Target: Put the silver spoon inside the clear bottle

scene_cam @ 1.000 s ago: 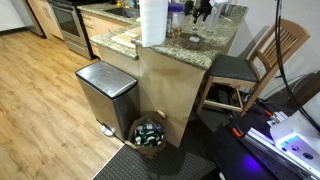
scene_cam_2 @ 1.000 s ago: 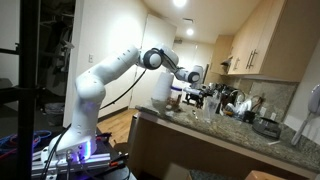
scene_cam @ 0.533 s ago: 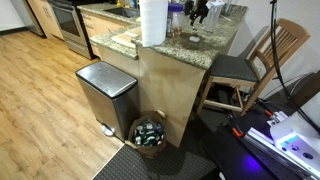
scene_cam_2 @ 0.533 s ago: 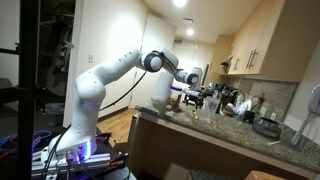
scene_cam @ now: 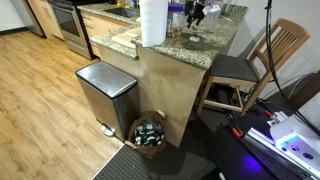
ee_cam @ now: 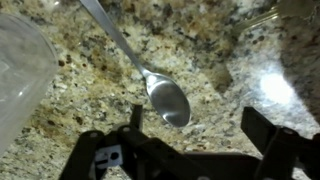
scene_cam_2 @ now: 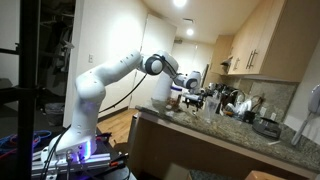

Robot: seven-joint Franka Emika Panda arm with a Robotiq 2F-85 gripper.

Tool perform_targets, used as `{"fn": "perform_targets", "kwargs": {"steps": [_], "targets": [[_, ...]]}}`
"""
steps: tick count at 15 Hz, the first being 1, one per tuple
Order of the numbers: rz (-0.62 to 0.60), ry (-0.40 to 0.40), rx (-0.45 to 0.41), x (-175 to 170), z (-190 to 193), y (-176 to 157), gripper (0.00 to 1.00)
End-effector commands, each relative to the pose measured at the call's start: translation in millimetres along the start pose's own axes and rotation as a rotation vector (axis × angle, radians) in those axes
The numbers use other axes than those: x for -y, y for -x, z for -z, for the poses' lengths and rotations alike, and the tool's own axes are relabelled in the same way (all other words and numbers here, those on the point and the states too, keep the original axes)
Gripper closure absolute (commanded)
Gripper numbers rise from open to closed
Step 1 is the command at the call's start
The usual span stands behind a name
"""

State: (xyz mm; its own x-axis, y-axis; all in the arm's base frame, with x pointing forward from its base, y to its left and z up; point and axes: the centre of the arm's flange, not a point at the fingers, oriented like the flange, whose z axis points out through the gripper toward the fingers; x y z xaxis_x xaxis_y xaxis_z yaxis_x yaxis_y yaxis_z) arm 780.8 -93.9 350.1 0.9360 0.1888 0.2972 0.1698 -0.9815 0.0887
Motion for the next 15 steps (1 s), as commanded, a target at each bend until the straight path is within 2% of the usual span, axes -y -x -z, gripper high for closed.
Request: {"fn": "perform_targets", "kwargs": {"steps": [1,4,10,11,12,15], "targets": [[-0.011,0.03,0.027,-12,-13,5,0.0],[-0.033,0.047,0.04,-23,-15,10,0.0],[-0.063,-0.005,0.066,-36,-31,14,0.0],[-0.063,-0.016,0.072,-35,-32,14,0.25],[-0.065,-0.023,0.076,-34,-33,14,0.26],[-0.067,-0.037,0.091,-28,-31,14,0.5]]}}
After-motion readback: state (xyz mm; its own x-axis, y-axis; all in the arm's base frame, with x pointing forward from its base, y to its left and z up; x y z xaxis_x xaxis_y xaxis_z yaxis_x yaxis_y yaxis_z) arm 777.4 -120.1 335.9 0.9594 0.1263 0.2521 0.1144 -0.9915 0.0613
